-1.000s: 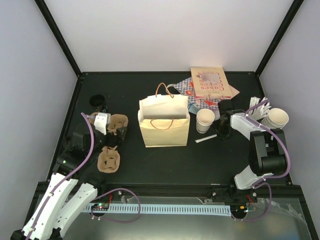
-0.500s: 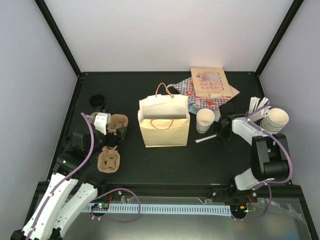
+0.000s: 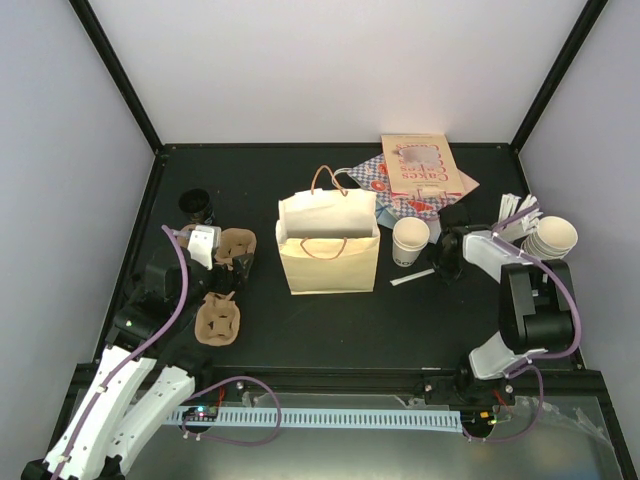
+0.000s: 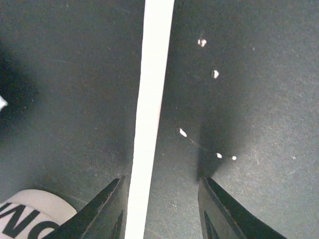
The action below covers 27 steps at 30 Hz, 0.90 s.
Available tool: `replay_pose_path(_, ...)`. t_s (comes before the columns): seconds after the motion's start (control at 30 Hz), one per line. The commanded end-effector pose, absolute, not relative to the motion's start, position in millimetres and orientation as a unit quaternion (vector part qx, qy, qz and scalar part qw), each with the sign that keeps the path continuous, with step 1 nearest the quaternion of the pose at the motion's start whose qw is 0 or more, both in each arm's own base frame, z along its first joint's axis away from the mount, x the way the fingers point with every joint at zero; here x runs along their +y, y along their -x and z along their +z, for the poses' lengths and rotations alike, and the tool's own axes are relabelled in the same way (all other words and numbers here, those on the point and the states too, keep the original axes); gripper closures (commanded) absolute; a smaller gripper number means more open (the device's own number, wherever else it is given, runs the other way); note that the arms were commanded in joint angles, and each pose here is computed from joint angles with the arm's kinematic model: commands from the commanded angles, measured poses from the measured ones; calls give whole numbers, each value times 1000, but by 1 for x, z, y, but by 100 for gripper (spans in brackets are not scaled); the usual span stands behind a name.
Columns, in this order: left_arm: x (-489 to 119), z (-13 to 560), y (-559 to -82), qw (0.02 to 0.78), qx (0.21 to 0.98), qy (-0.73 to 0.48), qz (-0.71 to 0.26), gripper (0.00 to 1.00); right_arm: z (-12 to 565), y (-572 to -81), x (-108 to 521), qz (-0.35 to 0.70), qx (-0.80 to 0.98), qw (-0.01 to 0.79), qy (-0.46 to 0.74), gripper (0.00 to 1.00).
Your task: Pack the takeout coffee
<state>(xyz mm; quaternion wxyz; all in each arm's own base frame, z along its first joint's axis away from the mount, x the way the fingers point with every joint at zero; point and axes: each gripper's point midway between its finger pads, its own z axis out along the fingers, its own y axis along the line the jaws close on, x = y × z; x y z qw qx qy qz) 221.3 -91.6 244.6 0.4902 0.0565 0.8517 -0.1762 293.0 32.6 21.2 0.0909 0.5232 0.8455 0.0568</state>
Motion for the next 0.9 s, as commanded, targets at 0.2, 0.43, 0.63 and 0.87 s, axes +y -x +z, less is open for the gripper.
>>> replay_pose_path(0.2, -87, 249, -225, 502, 847, -50, -168, 2, 18, -304, 19, 6, 851, 81, -519, 58)
replay_pose_path(0.43, -86, 249, -225, 504, 846, -49, -166, 2, 9, -300, 15, -13, 854, 70, -516, 59)
replay_pose_path(0.63, -86, 250, -225, 505, 846, -48, -165, 2, 1, -295, 15, -28, 858, 50, -510, 64)
replay_pose_path(0.87, -84, 250, -225, 506, 846, -45, -163, 2, 1, -294, 14, -28, 863, 53, -502, 79)
